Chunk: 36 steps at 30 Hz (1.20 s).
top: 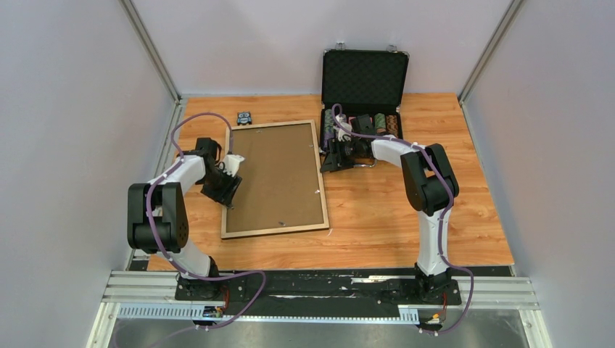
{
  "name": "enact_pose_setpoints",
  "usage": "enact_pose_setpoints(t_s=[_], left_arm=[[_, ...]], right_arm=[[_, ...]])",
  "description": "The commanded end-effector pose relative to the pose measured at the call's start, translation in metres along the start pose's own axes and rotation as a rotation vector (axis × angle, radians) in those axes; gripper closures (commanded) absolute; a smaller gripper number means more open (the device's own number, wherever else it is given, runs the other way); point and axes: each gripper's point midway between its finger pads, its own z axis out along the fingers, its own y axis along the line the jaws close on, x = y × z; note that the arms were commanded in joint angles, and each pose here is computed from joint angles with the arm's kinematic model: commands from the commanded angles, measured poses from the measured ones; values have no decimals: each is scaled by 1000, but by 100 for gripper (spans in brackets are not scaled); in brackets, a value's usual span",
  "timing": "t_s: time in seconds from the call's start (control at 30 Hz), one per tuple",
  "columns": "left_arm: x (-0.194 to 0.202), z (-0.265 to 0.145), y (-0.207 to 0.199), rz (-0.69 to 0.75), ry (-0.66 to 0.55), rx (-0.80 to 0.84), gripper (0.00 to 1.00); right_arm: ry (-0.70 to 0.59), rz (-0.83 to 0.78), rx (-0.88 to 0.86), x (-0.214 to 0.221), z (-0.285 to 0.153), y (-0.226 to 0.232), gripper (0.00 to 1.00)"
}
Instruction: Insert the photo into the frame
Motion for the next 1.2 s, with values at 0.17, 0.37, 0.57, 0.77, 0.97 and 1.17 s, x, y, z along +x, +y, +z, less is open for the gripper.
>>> enact_pose_setpoints(t_s=[0.17, 0.37, 0.57, 0.77, 0.97, 1.17], left_arm=[[-27, -33, -3, -13, -115, -12, 28], [-28, -35, -10, -32, -134, 11, 23], [-25, -18, -10, -65, -110, 29, 18], [-20, -6, -8, -84, -95, 22, 19], [-20, 0, -13, -57, -85, 5, 22], [-18, 3, -8, -57, -80, -23, 26]], right_arm=[[6, -1, -4, 2, 0, -2, 49], [8, 2, -3, 2, 1, -4, 50], [7, 0, 4, 2, 1, -5, 50], [6, -1, 8, 2, 1, -6, 50], [8, 2, 9, 3, 2, -9, 50], [8, 5, 8, 3, 1, -10, 50]])
